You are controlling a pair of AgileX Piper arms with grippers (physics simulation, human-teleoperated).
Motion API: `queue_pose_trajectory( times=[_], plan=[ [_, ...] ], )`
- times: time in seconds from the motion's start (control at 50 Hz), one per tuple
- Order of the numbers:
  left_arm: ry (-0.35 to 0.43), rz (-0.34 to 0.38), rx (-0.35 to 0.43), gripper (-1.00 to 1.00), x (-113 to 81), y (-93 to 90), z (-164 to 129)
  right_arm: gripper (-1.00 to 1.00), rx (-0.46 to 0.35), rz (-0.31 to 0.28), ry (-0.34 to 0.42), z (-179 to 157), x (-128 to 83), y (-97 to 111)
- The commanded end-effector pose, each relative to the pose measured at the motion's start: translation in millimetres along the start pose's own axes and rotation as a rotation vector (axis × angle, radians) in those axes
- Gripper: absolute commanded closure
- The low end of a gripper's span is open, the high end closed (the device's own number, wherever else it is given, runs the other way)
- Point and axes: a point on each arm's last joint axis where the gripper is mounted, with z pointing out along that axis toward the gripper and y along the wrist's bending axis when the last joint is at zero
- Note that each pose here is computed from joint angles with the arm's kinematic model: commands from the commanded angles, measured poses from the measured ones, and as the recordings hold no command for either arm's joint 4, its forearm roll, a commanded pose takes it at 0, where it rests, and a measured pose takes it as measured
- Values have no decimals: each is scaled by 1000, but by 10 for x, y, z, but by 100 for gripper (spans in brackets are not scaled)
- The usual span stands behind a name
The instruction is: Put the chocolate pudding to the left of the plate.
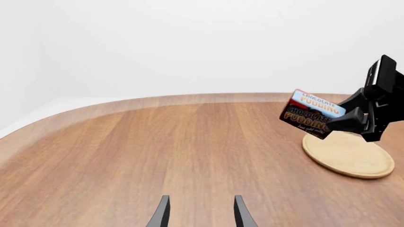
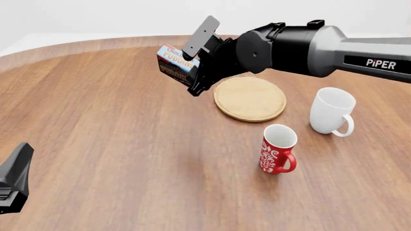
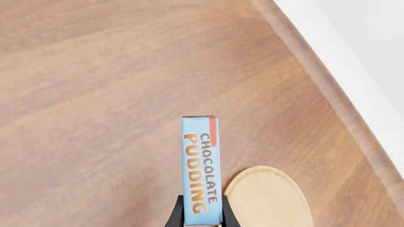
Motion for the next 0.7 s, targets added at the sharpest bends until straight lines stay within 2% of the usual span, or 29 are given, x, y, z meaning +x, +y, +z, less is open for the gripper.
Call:
queue_pose_trajectory(
  times=[0.02, 0.12, 0.28, 0.4, 0.42, 0.7],
  plan=[
    [0, 0, 0, -100, 0, 0, 0, 100, 3, 28, 8, 244, -222, -158],
    [0, 0, 0, -100, 0, 0, 0, 100, 1, 27, 18, 420, -280, -209],
    [0, 0, 0, -100, 0, 0, 0, 100, 16, 20, 43, 704, -298, -403],
    [0, 0, 0, -100, 0, 0, 0, 100, 33, 28, 71, 932, -246, -610],
    [0, 0, 0, -100, 0, 0, 0, 100, 44, 29, 80, 1007, -185, -686],
    [0, 0, 0, -100, 0, 0, 0, 100, 32, 31, 130, 1287, -40, -757]
  ],
)
